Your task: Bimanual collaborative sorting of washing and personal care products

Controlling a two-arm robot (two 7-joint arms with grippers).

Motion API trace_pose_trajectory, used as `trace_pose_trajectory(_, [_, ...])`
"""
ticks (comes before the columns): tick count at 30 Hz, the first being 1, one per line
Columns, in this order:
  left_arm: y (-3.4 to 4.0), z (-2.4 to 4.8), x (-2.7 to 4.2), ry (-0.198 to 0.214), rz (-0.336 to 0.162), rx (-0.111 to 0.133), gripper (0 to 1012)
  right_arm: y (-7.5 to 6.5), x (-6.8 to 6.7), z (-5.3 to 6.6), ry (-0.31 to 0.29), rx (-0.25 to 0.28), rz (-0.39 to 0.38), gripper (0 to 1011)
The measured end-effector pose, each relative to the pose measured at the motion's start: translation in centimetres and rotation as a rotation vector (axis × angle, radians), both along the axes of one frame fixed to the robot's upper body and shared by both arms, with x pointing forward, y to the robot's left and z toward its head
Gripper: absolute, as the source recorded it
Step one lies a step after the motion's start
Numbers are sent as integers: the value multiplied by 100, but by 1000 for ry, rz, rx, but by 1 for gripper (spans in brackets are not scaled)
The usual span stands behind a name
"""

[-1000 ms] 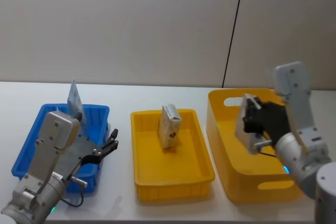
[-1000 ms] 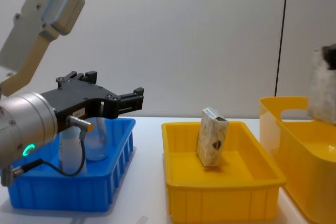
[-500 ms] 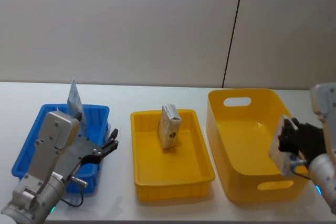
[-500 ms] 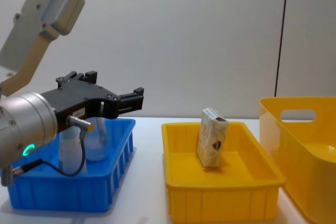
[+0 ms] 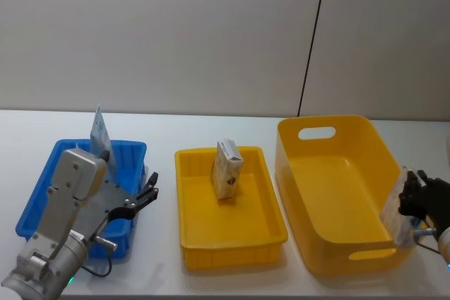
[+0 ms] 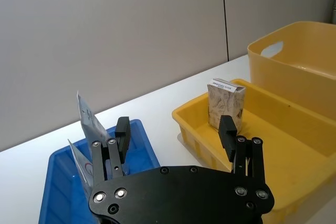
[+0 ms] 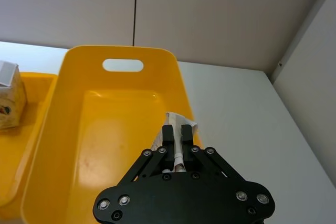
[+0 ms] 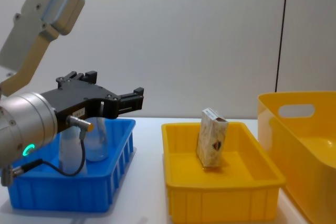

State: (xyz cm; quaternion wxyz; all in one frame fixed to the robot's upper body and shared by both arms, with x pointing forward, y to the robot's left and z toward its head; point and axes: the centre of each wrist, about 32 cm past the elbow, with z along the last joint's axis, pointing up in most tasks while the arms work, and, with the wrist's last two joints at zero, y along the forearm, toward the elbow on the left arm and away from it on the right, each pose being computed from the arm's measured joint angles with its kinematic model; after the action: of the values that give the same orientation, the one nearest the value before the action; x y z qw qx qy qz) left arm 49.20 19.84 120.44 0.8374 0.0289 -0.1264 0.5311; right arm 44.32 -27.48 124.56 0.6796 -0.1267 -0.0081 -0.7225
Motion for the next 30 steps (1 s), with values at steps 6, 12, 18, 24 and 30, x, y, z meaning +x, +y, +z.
trace_pose_trajectory(6, [0,0,0,0,0,0,1001,-57,-2,7,-16,-16,-5,72])
trace_pose_trajectory(12, [0,0,0,0,0,0,1001,-106,16,50,-39,-38,-3,72])
trace_pose_trajectory(18, [0,0,0,0,0,0,1001,-150,63,113,-63,-58,5,72])
trace_pose_trajectory(24, [0,0,0,0,0,0,1001,-196,143,151,-75,-67,21,72])
trace_pose_trajectory(30, [0,0,0,0,0,0,1001,-244,235,143,-78,-62,38,66])
